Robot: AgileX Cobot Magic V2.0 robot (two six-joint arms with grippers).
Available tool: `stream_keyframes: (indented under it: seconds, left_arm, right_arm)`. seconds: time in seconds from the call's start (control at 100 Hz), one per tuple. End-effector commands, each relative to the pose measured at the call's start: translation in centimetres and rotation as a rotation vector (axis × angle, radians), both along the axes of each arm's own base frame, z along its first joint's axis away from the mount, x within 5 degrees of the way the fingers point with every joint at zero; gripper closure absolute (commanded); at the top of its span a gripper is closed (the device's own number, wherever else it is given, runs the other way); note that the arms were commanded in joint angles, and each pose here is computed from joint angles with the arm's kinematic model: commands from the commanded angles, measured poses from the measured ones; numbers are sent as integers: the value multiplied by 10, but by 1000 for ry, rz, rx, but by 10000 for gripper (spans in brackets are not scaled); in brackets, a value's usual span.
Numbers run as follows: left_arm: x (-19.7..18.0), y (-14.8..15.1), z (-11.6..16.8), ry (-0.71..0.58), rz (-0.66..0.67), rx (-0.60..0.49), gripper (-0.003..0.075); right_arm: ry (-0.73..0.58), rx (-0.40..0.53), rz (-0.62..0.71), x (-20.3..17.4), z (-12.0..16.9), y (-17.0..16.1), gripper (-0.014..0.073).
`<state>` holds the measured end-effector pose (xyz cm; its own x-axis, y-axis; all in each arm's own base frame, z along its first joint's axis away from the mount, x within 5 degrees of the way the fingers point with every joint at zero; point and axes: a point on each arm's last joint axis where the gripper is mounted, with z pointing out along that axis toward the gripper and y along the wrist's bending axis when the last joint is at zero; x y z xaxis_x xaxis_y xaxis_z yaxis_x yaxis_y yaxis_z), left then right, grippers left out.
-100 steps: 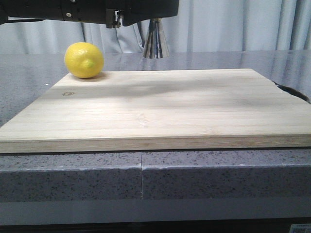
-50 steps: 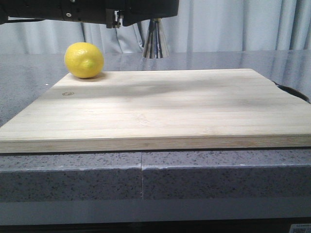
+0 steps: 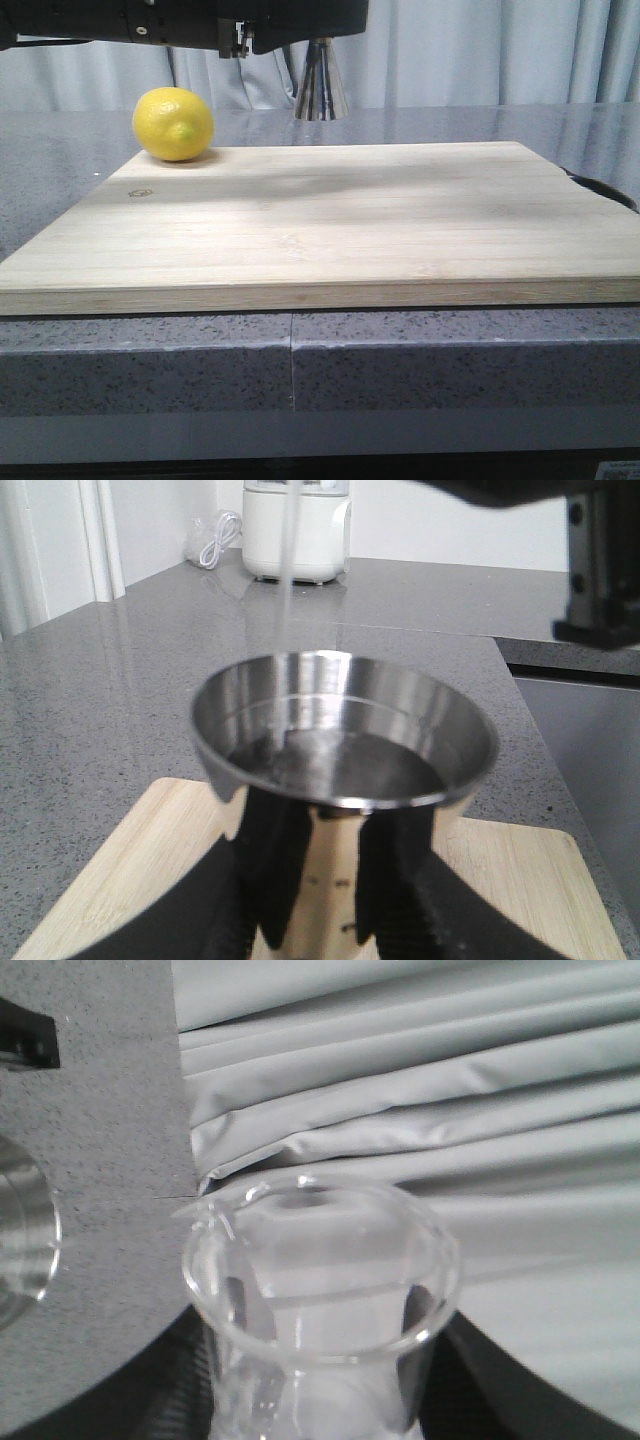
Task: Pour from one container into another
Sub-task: 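Tilt the beaker with the right gripper, pouring liquid into the jigger, then tilt the beaker upright and move it back down with the right gripper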
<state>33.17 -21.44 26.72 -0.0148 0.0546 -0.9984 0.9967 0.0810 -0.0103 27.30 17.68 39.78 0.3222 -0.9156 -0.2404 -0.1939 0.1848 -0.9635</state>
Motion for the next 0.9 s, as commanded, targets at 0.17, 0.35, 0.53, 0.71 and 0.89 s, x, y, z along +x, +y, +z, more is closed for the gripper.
stream_keyframes:
  seconds: [0.17, 0.35, 0.53, 0.71, 0.89]
  left_arm:
    - [-12, 0, 42, -47, -57, -163, 504]
    - [-12, 0, 42, -47, -57, -163, 504]
    - [-12, 0, 42, -47, -57, -163, 504]
    - [-12, 0, 42, -47, -57, -163, 504]
    - [-12, 0, 42, -47, -57, -163, 504]
  right_arm:
    - [154, 415, -116, -8, 20, -16, 280]
    - [240, 737, -214, -7, 21, -44, 280]
    - [306, 942, -222, -19, 2, -78, 280]
    - [372, 1014, -246, -37, -34, -105, 280]
    - [460, 996, -240, -47, -68, -109, 280]
